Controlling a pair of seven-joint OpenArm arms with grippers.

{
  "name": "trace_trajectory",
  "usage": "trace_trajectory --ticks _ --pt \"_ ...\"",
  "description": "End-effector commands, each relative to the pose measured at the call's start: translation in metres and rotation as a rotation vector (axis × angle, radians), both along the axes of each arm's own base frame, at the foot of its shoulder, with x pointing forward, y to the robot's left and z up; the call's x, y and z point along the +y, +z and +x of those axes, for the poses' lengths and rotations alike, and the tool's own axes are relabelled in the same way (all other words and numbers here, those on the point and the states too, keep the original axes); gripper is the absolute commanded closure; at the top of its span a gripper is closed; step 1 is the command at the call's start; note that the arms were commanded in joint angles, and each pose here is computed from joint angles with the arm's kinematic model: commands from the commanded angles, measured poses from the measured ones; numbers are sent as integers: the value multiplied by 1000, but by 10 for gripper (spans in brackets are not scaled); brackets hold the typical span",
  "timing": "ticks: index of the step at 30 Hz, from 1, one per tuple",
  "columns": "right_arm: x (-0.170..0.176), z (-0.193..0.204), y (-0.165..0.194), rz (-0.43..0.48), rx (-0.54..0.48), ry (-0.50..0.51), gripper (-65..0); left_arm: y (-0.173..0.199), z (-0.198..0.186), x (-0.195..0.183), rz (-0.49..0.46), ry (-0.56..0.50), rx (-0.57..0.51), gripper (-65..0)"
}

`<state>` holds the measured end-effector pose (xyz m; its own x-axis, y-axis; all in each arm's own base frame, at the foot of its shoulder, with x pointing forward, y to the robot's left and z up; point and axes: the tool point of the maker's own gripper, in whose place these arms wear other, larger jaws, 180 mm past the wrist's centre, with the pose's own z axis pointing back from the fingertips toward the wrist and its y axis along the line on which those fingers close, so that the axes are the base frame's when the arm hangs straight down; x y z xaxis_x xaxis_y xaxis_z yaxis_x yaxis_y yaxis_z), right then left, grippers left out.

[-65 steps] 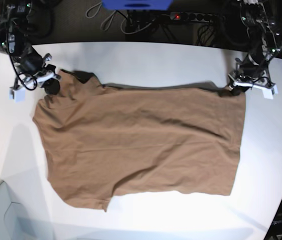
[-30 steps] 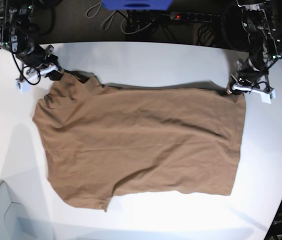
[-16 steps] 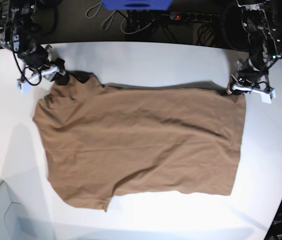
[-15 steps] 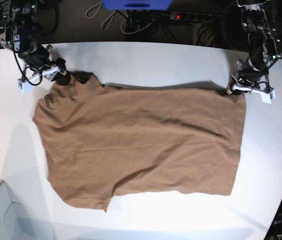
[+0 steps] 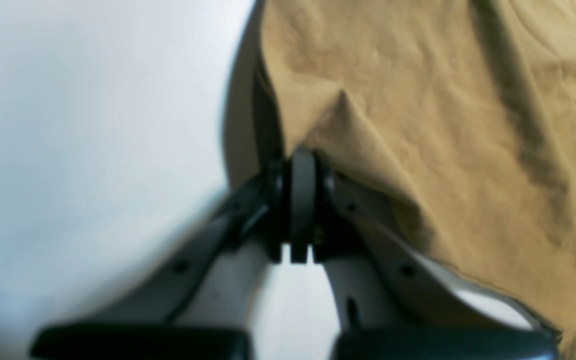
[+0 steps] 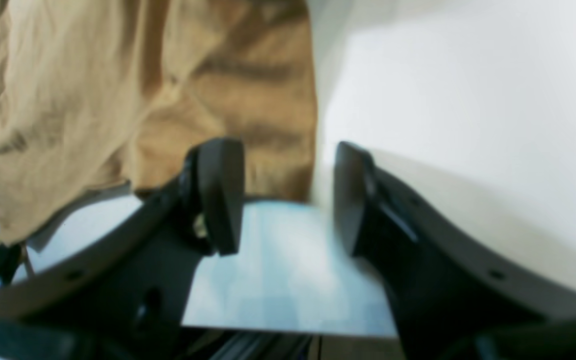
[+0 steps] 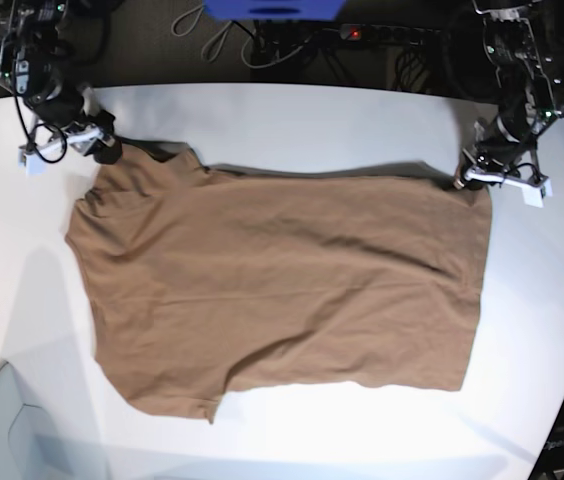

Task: Layout the t-shirt on the table in an organized manner, then fold the t-shirt properly
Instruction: 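Grasp the shirt's collar-side corners with both grippers, then lift the collar edge with both grippers and pull it taut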

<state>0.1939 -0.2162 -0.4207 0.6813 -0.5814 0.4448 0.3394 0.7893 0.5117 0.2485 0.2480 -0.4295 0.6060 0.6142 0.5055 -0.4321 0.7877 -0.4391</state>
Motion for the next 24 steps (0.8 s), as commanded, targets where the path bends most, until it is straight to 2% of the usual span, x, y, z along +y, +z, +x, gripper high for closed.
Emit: trace_trajectory --ticks 1,7,9,12,15,16,19,24 --pt "1 2 4 -9 -9 20 -301 7 4 6 16 3 -16 -2" --pt "26 0 -4 24 9 82 -300 7 4 6 16 3 -16 -2" --pt "38 1 -5 38 10 109 -278 7 4 6 16 3 -16 -2" --pt "44 1 -6 46 11 125 -184 7 4 6 10 6 -19 -2" --pt "43 3 -3 42 2 122 -29 10 6 5 12 5 -28 -2" --pt "42 4 -2 41 0 120 0 10 6 6 13 6 -28 -2" --pt "40 5 4 31 -16 117 0 10 6 6 12 6 -30 -2" --pt "30 11 48 -10 -138 70 0 30 8 24 41 49 -77 -2"
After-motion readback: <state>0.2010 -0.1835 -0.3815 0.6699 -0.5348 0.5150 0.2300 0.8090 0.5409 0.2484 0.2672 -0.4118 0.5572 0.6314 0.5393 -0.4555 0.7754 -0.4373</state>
